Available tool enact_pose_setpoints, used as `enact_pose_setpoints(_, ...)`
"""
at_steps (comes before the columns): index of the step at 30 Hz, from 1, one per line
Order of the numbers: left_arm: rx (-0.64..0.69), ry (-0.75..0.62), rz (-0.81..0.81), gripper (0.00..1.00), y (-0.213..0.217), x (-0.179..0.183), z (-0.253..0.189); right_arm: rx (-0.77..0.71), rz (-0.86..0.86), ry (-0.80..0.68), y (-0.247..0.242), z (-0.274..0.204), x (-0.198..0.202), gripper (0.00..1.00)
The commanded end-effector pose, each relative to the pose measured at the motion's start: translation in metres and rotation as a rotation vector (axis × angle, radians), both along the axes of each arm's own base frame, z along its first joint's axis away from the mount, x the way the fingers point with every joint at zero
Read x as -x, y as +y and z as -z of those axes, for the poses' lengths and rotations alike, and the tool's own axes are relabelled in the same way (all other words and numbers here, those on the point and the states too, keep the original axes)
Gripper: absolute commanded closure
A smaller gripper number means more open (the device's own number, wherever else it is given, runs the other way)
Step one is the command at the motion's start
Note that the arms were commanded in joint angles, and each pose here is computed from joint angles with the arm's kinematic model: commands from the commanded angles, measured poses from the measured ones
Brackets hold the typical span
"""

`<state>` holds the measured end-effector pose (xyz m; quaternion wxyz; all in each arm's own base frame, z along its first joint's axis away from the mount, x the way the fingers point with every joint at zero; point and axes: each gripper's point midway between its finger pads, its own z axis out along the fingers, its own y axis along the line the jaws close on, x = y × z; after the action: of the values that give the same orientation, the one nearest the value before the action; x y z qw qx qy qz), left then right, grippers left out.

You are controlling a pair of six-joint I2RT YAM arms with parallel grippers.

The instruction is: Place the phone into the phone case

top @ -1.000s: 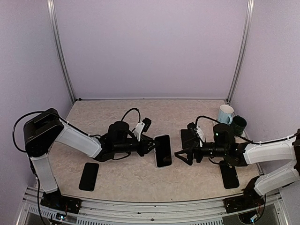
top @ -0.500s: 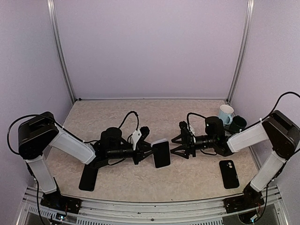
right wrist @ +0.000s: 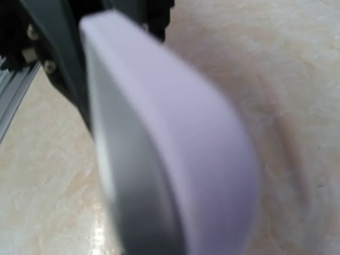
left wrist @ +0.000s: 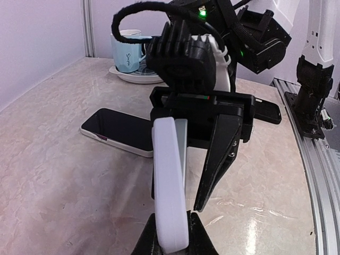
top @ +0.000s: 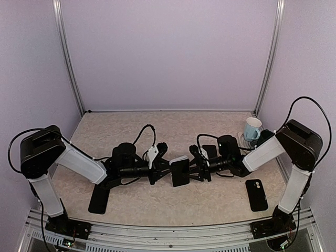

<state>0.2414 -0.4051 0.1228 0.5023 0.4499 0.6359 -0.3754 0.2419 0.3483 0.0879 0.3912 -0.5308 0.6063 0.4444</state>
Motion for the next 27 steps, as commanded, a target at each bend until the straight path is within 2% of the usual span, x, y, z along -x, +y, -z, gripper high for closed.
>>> enact_pose_setpoints(1, -0.146, 0.033, -0.049, 1.00, 0.017, -0.004, 0.042, -0.024, -0.035, -0.019, 0.009, -0.002, 0.004, 0.70)
enact_pose_setpoints(4, -0.153, 0.035, -0.052, 1.00, 0.017, -0.005, 0.044, -0.029, -0.034, -0.028, 0.008, -0.005, 0.005, 0.89)
enact_pose_setpoints(6, -0.156, 0.035, -0.051, 1.00, 0.016, -0.006, 0.044, -0.038, -0.033, -0.040, 0.007, -0.009, 0.006, 0.92)
enact_pose_setpoints(8, -0.156, 0.038, -0.049, 1.00, 0.016, -0.005, 0.044, -0.045, -0.033, -0.046, 0.007, -0.011, 0.007, 1.00)
enact_pose_setpoints(14, -0.149, 0.036, -0.037, 1.00, 0.015, -0.002, 0.041, -0.057, -0.022, -0.069, 0.006, -0.018, 0.005, 1.00)
enact_pose_setpoints(15, -0.148, 0.036, -0.036, 0.95, 0.014, -0.002, 0.040, -0.055, -0.018, -0.072, 0.005, -0.018, 0.005, 1.00)
enact_pose_setpoints(18, -0.131, 0.025, -0.035, 0.66, 0.007, -0.006, 0.031, -0.044, -0.009, -0.078, 0.004, -0.018, 0.006, 1.00)
enact_pose_setpoints(20, -0.113, 0.013, -0.027, 0.56, -0.001, -0.008, 0.022, -0.038, -0.004, -0.085, 0.004, -0.018, 0.007, 1.00)
enact_pose_setpoints(23, -0.100, 0.006, -0.008, 0.54, -0.016, -0.008, 0.012, -0.034, 0.002, -0.087, 0.003, -0.018, 0.008, 1.00)
enact_pose_setpoints(27, -0.046, 0.012, 0.005, 0.62, -0.021, -0.005, -0.002, -0.033, 0.013, -0.089, 0.001, -0.020, 0.009, 1.00)
